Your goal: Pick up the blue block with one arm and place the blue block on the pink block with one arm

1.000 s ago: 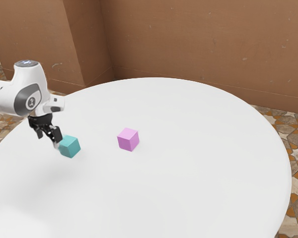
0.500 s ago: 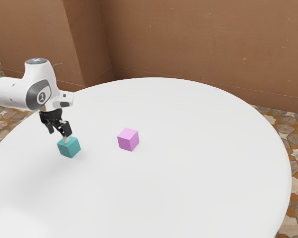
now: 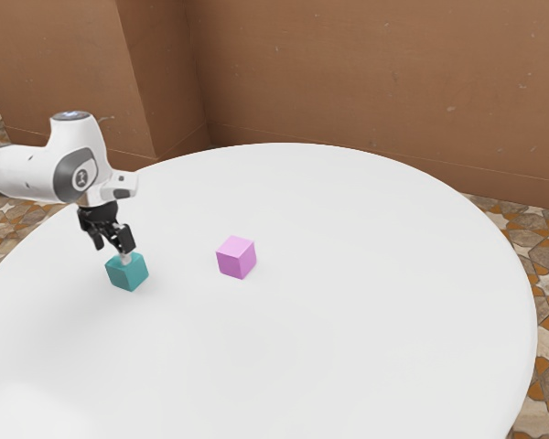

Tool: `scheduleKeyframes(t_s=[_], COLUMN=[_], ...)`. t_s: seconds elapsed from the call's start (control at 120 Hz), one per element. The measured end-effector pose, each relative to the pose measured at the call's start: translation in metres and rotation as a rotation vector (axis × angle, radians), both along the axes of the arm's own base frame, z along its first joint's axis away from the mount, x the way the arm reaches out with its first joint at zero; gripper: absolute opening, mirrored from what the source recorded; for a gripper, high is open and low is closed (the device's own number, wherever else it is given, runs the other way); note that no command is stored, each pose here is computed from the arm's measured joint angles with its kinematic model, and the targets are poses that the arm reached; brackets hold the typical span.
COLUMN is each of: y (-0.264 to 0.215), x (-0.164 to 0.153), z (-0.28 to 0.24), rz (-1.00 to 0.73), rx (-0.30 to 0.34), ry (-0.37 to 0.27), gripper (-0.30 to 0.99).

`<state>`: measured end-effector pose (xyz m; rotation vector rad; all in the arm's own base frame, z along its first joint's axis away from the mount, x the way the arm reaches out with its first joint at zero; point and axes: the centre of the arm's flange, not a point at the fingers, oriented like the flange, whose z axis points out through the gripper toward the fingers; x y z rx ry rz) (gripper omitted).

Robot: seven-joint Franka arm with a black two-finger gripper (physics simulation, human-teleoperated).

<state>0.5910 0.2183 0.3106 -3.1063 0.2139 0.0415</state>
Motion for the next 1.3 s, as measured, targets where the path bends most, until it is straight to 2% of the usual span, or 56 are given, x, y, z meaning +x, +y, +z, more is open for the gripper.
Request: scheduleKeyframes(t_s=[0.358, 0.65, 1.3], y=[-0.003, 0.001, 0.006], x=[0.003, -0.004, 0.011], z=[-0.004, -0.004, -0.022], rz=[-0.014, 0.002, 0.036], rx=[-0.053, -0.063, -0.093], ry=[0.013, 0.025, 0.026], gripper=[0.69, 0.69, 0.69])
